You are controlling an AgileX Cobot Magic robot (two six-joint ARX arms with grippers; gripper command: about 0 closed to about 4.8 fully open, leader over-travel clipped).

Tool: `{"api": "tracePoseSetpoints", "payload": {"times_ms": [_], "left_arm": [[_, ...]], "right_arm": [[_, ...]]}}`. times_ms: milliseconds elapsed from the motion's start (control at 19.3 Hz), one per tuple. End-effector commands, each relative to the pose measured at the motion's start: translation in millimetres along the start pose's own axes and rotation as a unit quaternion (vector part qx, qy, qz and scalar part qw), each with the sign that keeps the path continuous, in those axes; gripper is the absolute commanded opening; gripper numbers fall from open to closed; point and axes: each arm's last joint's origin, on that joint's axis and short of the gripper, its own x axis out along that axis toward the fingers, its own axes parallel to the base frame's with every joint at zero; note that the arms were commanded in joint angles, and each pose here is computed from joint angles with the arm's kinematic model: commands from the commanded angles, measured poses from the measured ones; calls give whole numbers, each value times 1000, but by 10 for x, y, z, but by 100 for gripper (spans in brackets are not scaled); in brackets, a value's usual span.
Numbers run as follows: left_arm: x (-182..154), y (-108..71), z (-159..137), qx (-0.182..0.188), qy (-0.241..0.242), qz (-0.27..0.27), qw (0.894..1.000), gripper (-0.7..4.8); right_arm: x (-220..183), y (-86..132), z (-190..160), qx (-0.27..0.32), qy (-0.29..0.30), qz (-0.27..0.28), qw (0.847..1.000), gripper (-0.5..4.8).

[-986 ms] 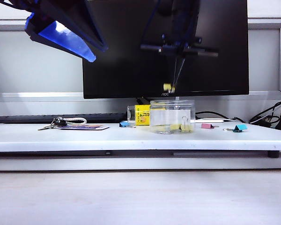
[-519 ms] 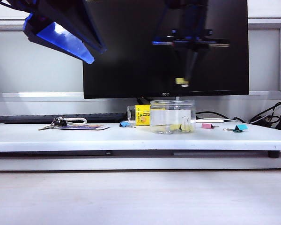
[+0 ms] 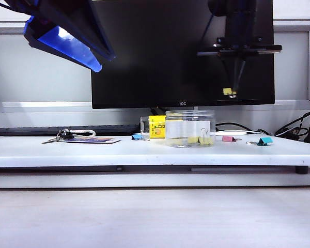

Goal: Take the clips out of the round transparent plastic box and place them on the table.

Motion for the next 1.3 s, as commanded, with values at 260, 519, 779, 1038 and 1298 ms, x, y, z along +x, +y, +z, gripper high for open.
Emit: {"api": "tracePoseSetpoints", "payload": {"times_ms": [260,519,779,1038,1298], "left_arm": [[-6,1,21,6,-7,2,1000,214],[-6,15,18,12,-3,27,1000,214],[-6,23,31,18,-8,37,999,214],[-7,26,53,21,-19,39,999,214],[-7,26,55,26,-20,39,999,214]], "right_arm": [[546,-43,-37,-24,65,-35,997,21],[710,-73,-40,-30,80,-55,995,21],[736,-124,-26,-28,81,-64,994,22],[737,-123,-28,-36,83,-62,994,107],[738,-114,-31,-35,88,-47,994,108]]}}
